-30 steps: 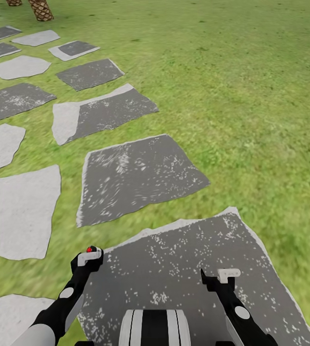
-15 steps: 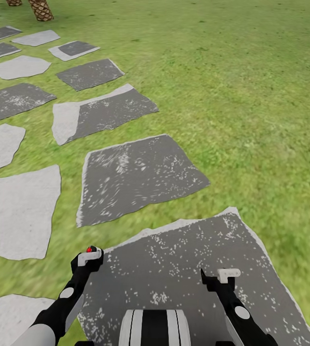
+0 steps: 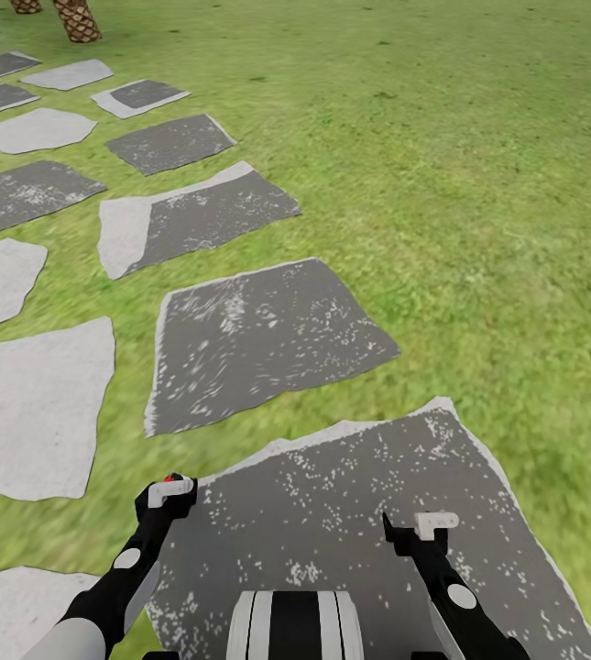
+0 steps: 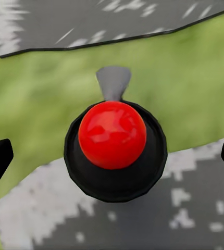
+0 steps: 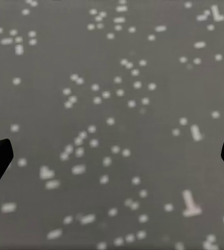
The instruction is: In the garden, pick up the pesticide atomizer on the floor and spray pesticide onto both trees until each tree trunk is fully covered.
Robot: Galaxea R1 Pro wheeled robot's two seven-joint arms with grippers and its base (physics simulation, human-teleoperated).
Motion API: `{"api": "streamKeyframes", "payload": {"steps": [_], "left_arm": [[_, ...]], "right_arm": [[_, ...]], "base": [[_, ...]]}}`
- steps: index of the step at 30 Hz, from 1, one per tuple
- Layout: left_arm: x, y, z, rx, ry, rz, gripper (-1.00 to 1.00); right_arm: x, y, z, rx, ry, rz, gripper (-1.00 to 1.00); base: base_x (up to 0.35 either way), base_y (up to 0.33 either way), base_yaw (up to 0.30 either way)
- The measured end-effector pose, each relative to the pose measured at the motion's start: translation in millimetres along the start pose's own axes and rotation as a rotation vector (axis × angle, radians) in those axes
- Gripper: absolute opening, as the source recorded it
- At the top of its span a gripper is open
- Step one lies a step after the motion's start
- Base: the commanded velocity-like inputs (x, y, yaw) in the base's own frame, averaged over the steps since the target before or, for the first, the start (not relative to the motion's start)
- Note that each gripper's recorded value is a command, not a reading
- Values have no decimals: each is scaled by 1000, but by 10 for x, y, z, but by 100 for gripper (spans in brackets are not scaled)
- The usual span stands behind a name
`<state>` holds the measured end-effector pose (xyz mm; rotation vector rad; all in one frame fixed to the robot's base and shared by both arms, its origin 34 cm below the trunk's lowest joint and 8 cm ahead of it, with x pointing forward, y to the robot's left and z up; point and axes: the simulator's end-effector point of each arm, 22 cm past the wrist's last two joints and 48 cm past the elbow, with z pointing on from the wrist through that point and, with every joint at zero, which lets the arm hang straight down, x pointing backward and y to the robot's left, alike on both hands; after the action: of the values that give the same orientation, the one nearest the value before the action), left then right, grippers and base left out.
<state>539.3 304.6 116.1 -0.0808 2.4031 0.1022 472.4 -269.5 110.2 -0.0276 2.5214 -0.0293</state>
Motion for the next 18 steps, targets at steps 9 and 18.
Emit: {"api": "streamKeyframes", "payload": {"steps": [9,18], "left_arm": [[9,10,-4,-1,1,1,-100],[10,39,-3,-6,3,0,-100]], "right_arm": [[-1,1,0,0,0,0,100],[1,1,0,0,0,0,100]], "base": [[0,0,0],[0,0,0]]}}
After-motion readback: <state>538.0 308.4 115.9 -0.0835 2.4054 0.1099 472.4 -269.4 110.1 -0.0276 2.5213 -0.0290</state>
